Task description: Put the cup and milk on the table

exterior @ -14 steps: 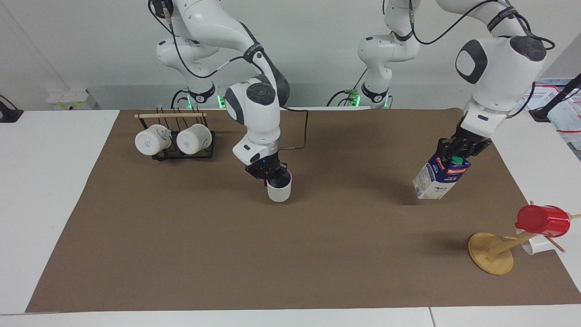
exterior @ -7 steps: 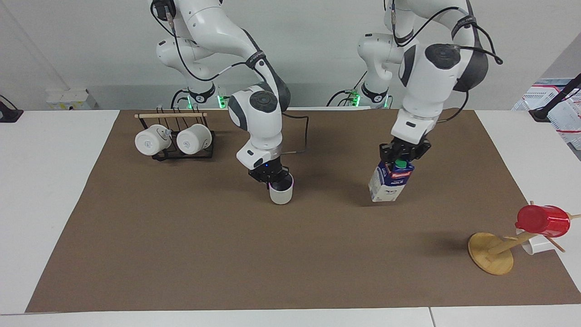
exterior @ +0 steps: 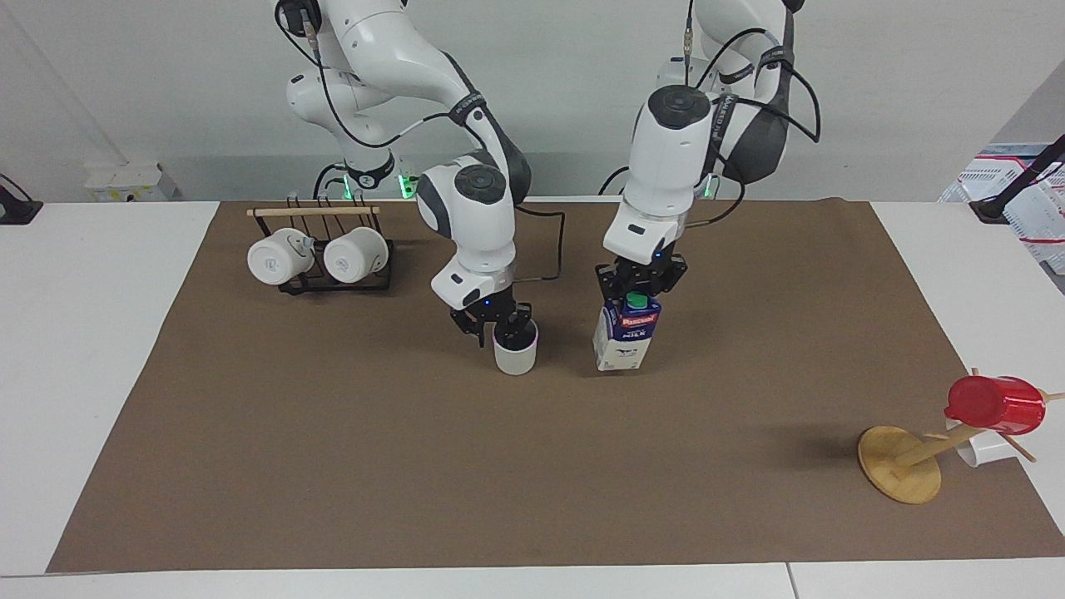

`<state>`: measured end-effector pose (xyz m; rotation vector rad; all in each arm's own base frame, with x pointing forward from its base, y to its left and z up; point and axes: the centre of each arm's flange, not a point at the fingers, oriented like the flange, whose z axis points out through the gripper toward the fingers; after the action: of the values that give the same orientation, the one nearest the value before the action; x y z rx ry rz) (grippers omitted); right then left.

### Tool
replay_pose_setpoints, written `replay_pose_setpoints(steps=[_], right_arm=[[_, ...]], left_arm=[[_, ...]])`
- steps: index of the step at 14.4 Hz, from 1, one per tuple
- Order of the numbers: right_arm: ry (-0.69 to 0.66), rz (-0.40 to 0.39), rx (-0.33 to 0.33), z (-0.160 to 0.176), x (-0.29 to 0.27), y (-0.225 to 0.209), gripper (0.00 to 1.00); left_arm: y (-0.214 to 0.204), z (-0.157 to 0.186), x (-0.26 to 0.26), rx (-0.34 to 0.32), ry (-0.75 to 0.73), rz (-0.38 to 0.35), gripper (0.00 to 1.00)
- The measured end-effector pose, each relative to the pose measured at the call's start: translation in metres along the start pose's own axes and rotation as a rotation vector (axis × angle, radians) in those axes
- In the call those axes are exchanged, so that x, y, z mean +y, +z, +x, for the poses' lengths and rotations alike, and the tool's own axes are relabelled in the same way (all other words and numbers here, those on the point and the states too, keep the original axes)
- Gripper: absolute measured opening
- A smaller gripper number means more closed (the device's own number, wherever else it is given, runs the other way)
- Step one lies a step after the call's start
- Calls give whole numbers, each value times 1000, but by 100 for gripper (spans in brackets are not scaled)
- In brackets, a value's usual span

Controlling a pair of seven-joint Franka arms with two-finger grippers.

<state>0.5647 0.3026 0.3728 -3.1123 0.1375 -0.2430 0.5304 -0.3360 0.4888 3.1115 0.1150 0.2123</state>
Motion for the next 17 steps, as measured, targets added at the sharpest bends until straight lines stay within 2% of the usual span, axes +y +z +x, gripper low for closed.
replay_pose_setpoints(steps=[4,10,17], right_arm=[[29,-11,29,33,63,-62,98],[-2,-62,-11,67,151,-145,100],[36,-96,-69,49,227,-233,100]], left_arm=[[17,-12,35,36,37,-31,41],[32,-27,59,32,80,-35,41],[39,-30,60,20,86,-24,41]])
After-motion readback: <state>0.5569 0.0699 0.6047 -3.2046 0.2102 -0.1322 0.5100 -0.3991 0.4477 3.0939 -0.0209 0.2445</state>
